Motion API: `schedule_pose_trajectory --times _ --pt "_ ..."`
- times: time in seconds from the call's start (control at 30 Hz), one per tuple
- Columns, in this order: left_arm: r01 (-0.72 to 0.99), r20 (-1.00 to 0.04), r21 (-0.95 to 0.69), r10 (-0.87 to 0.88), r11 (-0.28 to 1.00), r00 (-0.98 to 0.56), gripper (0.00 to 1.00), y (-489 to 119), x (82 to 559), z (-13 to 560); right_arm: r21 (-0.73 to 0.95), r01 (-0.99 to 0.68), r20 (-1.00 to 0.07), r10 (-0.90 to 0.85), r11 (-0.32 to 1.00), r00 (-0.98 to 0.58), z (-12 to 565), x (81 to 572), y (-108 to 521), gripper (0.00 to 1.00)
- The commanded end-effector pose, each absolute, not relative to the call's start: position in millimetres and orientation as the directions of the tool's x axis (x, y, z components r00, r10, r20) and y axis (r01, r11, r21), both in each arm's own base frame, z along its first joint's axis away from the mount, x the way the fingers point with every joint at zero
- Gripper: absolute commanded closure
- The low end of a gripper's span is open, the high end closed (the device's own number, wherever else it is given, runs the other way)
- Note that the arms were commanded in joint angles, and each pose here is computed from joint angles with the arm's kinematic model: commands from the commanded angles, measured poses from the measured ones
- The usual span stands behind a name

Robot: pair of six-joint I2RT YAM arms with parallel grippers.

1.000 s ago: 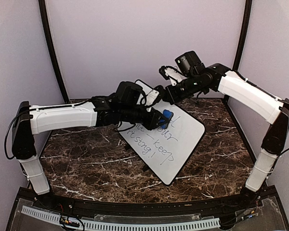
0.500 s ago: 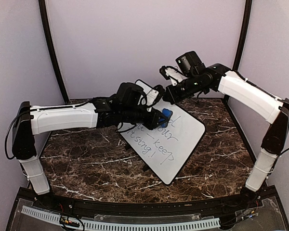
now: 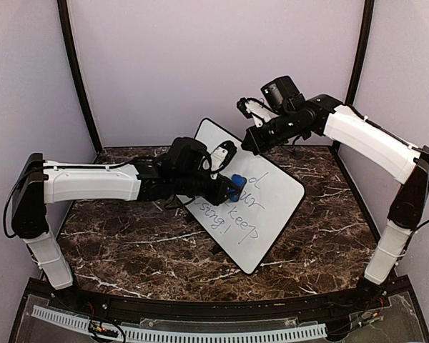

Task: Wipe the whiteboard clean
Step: Erase the center of the whiteboard.

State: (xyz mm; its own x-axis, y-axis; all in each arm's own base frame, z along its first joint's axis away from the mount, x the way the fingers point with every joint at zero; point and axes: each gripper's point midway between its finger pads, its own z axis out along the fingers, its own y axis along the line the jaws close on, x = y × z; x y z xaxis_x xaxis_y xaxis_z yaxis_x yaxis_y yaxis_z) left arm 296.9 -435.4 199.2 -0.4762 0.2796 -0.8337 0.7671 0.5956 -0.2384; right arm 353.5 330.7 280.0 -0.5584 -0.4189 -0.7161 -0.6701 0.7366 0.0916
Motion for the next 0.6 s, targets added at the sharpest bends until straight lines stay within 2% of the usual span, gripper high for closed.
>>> schedule_pose_trajectory --times 0.0,0.27,0.57 --pt "0.779 -0.821 -0.221 0.319 0.587 -0.473 1.0 -446 296 188 0.073 -0.76 -0.661 -0.539 0.646 -0.521 257 325 349 1.0" --pt "0.824 -0.867 -0.219 0.283 0.522 -0.41 1.0 -471 291 222 0.071 -0.759 -0.661 -0.539 0.648 -0.522 257 325 348 1.0" --pt "0.802 -0.813 -0.222 0.348 0.555 -0.466 1.0 -449 274 179 0.071 -0.759 -0.661 -0.54 0.648 -0.522 255 326 347 1.0"
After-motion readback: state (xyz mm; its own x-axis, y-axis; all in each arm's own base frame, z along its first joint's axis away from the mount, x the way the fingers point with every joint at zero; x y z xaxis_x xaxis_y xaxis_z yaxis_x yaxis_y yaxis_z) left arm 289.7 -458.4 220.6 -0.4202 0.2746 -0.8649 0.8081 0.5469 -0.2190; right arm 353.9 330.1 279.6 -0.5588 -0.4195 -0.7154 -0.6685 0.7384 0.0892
